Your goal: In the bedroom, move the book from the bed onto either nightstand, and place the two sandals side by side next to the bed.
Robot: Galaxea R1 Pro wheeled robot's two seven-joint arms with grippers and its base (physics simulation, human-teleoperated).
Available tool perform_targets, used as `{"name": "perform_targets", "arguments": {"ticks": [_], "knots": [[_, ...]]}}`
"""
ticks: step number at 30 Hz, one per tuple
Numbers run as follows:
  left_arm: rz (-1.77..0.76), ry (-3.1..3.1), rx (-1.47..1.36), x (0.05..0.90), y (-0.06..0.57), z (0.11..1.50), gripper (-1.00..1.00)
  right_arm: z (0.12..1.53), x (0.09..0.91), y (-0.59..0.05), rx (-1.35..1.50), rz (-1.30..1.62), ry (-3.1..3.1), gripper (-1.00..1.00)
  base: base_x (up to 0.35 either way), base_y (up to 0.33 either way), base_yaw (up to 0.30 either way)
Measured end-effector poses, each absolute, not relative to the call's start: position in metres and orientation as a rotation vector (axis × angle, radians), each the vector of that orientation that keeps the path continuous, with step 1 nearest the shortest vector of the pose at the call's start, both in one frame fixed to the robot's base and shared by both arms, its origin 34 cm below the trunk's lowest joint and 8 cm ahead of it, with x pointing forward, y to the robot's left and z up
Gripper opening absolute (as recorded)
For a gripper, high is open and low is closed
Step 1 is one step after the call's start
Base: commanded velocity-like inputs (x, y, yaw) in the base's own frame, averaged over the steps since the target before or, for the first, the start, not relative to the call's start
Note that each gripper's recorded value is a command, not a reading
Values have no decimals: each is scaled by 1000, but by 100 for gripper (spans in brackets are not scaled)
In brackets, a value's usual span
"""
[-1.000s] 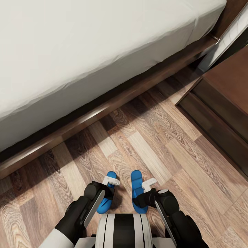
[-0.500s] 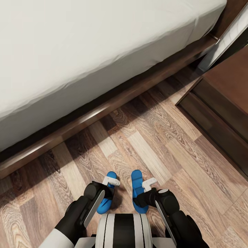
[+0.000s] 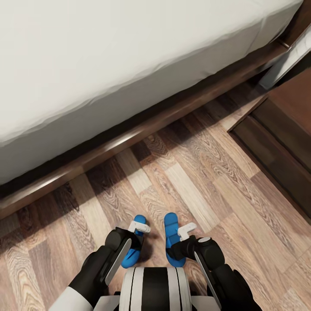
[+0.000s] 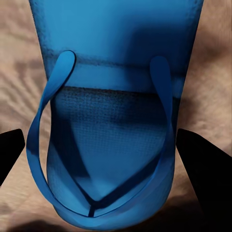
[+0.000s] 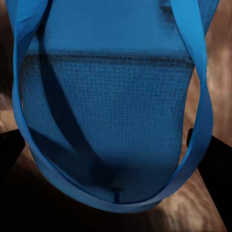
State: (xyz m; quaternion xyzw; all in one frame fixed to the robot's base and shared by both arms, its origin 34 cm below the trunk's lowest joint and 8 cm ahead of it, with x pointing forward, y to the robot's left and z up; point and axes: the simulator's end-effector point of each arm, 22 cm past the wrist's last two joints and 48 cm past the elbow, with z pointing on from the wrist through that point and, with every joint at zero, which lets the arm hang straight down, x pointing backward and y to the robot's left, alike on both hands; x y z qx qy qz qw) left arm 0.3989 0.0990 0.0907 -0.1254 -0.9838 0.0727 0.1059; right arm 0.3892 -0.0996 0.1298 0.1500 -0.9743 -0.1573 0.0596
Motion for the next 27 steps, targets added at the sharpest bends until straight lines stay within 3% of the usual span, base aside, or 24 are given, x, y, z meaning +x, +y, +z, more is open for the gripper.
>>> {"name": "perform_targets", "arguments": {"ticks": [27], "knots": [[217,-2945,-342,402,99,77,-100,122,377,-90,434,-511,-2917,-100,0,0,118]]}}
